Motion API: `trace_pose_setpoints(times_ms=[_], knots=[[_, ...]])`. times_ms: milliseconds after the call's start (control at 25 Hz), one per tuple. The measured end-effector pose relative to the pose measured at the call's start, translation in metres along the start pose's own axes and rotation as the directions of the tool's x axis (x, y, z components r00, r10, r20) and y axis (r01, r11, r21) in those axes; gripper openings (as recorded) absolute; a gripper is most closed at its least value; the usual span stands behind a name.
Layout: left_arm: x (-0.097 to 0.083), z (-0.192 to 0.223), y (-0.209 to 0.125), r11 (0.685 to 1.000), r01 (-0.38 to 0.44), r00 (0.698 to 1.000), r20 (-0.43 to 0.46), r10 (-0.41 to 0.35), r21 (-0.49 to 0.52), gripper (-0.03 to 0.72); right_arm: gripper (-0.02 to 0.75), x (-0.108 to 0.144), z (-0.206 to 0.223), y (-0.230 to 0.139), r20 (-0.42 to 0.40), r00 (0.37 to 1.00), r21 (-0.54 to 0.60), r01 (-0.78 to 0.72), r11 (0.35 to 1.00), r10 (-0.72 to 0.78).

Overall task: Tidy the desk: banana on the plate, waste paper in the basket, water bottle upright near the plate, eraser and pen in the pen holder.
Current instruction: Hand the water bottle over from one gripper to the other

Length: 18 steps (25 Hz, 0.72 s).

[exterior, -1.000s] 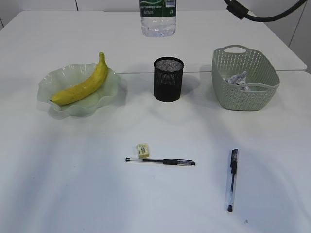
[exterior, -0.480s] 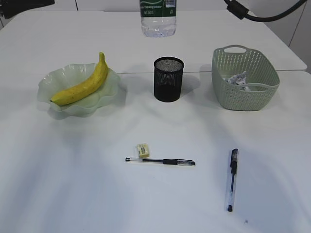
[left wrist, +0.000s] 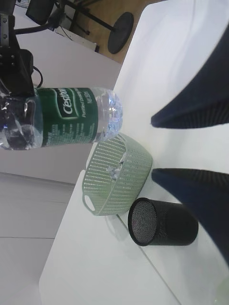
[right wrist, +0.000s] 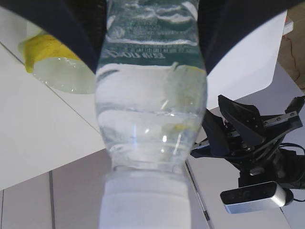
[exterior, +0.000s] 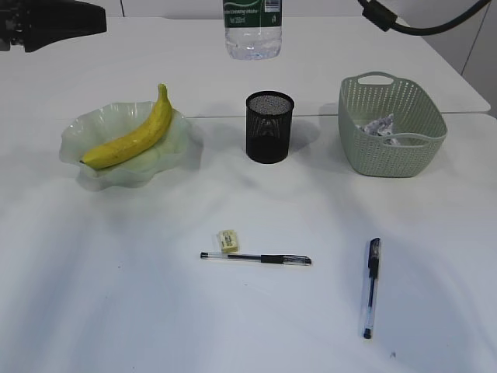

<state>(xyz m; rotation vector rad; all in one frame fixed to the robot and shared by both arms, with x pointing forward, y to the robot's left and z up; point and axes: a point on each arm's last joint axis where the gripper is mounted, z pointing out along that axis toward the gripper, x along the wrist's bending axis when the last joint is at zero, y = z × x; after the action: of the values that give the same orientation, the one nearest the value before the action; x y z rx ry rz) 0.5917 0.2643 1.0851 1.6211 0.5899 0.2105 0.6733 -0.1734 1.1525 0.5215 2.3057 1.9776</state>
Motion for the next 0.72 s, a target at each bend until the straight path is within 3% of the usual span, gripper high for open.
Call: trace_pose_setpoints(times_ms=[520,720], knots=[[0.001,0.011,-0.008,0.998,-0.061,0.998,0.027,0.061,0.005,0.197,0.347,0.000,0.000,0.000,0.000,1.000,0.001,0.006,1.000,-0.006],[0.018,0.026,-0.031,1.000,0.027,0.999,0.035,-0.028,0.006,0.196,0.347,0.000,0.000,0.000,0.000,1.000,0.001,0.007,1.000,-0.007]])
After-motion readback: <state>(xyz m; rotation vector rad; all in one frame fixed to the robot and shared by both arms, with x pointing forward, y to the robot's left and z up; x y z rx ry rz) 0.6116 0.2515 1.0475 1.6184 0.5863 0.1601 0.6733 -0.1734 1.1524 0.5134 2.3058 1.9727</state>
